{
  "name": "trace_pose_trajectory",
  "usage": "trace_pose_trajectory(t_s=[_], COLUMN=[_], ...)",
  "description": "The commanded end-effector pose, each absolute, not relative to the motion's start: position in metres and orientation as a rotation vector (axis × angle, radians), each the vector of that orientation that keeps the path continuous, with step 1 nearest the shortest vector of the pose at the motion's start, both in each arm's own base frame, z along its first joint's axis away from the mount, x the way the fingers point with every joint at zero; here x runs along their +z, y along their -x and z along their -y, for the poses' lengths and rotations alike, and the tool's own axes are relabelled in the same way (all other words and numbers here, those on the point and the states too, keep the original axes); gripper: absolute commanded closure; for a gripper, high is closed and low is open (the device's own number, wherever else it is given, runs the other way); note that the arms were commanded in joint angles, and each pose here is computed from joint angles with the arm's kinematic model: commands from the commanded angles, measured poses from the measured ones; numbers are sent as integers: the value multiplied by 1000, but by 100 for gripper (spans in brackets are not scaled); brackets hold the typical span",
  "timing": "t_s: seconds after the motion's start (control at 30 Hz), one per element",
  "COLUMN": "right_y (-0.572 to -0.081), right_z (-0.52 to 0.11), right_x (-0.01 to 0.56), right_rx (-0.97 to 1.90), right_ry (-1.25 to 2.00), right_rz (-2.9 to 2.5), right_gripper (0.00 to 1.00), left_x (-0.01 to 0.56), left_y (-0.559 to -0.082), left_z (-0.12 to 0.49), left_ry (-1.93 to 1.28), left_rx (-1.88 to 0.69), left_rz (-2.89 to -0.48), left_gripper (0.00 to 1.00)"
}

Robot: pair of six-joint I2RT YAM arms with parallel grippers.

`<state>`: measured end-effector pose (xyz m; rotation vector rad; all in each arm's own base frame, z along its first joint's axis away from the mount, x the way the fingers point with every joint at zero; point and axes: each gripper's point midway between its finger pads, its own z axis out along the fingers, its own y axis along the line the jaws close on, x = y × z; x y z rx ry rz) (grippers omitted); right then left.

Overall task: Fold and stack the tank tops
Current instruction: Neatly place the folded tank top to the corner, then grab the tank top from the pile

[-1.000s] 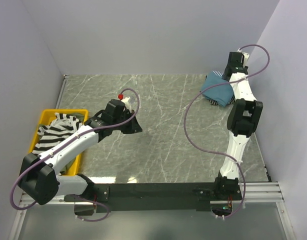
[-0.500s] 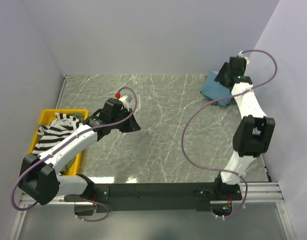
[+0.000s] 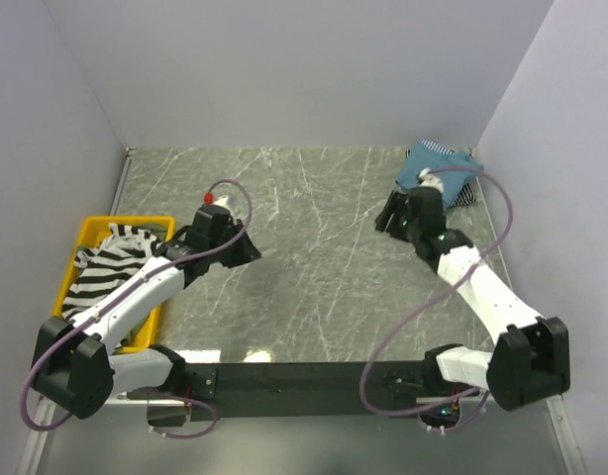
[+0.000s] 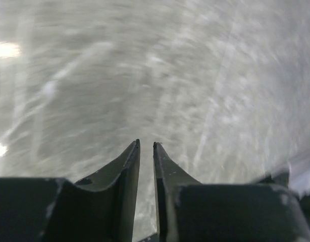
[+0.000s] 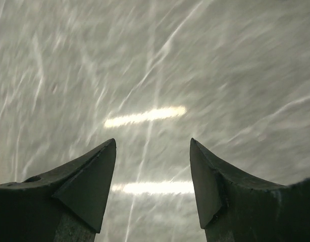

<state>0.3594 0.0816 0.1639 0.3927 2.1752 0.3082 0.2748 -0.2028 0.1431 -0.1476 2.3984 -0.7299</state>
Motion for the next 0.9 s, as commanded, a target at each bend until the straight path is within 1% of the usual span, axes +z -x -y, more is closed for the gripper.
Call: trace_pose_trajectory(t_s=[0.0, 0.03, 0.1, 0.13, 0.17, 0.2, 0.23, 0.27, 0.3, 0.4, 0.43, 0.53, 0.67, 0.87], right_y=[-338, -331, -314, -310, -304, -299, -296, -294, -290, -283, -279, -271, -264, -258], right_z=[-122, -129, -151, -158, -163, -173, -178, -182, -191, -205, -210, -219, -220, -216], right_x=[170, 165, 153, 149, 143, 138, 135, 134, 131, 131, 130, 128, 122, 116], right_rx=[410, 421, 485, 504, 515, 530, 536, 543, 551, 573, 578, 583, 578, 574], right_ry=[-317, -302, -244, -226, -210, -175, -158, -143, -109, -44, -19, 34, 59, 55], right_rz=[-2128, -2142, -2180, -2185, -2201, -2221, -2237, -2241, -2255, -2271, -2281, -2298, -2314, -2319], right_gripper=[33, 33, 33, 33, 33, 33, 33, 33, 33, 33, 32, 32, 32, 32], left_x=[140, 138, 138, 138, 132, 134, 136, 135, 141, 145, 143, 132, 116, 91], left_y=[-295, -300, -301, -304, -294, -292, -290, -284, -284, -274, -267, -248, -228, -214], left_z=[152, 121, 85, 49, 31, 5, -10, -27, -39, -85, -104, -135, -158, -168], left_ry=[497, 621, 848, 985, 1074, 1222, 1275, 1328, 1366, 1504, 1569, 1713, 1833, 1925], left_rx=[-558, -452, -342, -226, -149, -99, -59, 15, 48, 208, 247, 334, 412, 493], left_rz=[-2302, -2261, -2193, -2117, -2109, -2018, -1978, -1944, -1904, -1791, -1750, -1674, -1607, -1594], left_gripper=[76, 72, 68, 67, 65, 56, 52, 44, 31, 26, 26, 26, 26, 27])
